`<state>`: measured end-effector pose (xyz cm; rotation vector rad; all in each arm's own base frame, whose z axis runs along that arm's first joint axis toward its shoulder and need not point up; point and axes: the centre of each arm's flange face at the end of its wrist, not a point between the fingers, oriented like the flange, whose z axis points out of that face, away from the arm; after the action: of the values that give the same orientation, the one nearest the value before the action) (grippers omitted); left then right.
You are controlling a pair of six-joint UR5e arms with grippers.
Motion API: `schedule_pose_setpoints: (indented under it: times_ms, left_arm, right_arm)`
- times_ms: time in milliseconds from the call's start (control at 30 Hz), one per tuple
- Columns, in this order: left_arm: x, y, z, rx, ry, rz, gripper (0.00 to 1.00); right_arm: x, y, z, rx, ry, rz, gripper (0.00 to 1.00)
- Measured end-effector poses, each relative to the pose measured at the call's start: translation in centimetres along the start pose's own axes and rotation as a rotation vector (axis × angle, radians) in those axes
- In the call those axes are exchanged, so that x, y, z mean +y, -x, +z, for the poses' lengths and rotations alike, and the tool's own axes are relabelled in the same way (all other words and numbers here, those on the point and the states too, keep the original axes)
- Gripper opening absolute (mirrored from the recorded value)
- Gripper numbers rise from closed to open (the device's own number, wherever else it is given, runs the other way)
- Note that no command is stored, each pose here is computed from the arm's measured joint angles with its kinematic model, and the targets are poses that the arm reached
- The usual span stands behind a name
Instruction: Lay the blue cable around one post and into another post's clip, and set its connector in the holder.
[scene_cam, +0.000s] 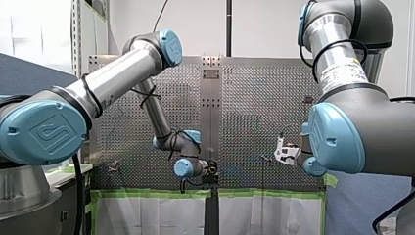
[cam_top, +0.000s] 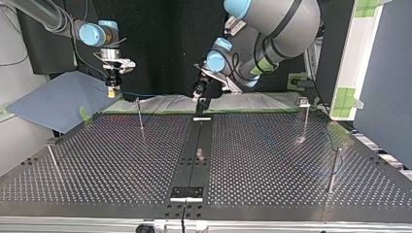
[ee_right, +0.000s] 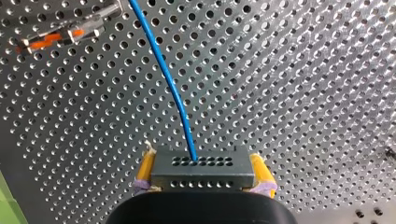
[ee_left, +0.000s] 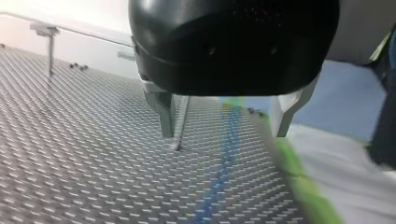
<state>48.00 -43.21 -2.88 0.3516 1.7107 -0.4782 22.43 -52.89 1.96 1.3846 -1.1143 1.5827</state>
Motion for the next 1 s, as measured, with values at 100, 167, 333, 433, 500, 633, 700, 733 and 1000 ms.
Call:
schedule_pose_setpoints:
  times_ms: [100, 167, 333, 433, 500, 633, 700, 733, 1000]
  left_arm:
    - [-0.4, 1.9, 0.8, -0.058, -0.009, 0.029, 1.00]
    - [-0.6, 2.7, 1.1, -0.081, -0.012, 0.048, 1.00]
    - [-0.9, 3.2, 1.2, -0.085, 0.005, 0.075, 1.00]
    - [-1.0, 3.1, 1.0, -0.076, 0.025, 0.085, 1.00]
    - [-1.1, 3.0, 0.9, -0.070, 0.035, 0.093, 1.00]
    - [-1.6, 2.8, 0.6, -0.055, 0.036, 0.107, 1.00]
    - [-1.9, 2.5, 0.3, -0.045, 0.031, 0.115, 1.00]
    - [-2.1, 2.4, 0.2, -0.040, 0.029, 0.119, 1.00]
    - [-3.4, 1.3, -1.0, -0.025, 0.009, 0.135, 1.00]
  right_arm:
    - [0.1, 0.0, 0.0, 0.000, 0.001, 0.000, 0.00]
    - [0.1, 0.0, 0.0, 0.000, 0.002, 0.000, 0.00]
    - [0.2, 0.0, 0.0, 0.000, 0.003, 0.000, 0.00]
    - [0.2, 0.0, 0.0, 0.000, 0.004, 0.000, 0.00]
    - [0.2, 0.0, 0.0, 0.000, 0.004, 0.000, 0.00]
    - [0.3, 0.0, 0.0, 0.000, 0.006, 0.000, 0.00]
    - [0.3, 0.0, 0.0, 0.000, 0.006, 0.000, 0.00]
    - [0.3, 0.0, 0.0, 0.000, 0.007, 0.000, 0.00]
    - [0.3, 0.0, 0.0, 0.002, 0.007, 0.000, 0.00]
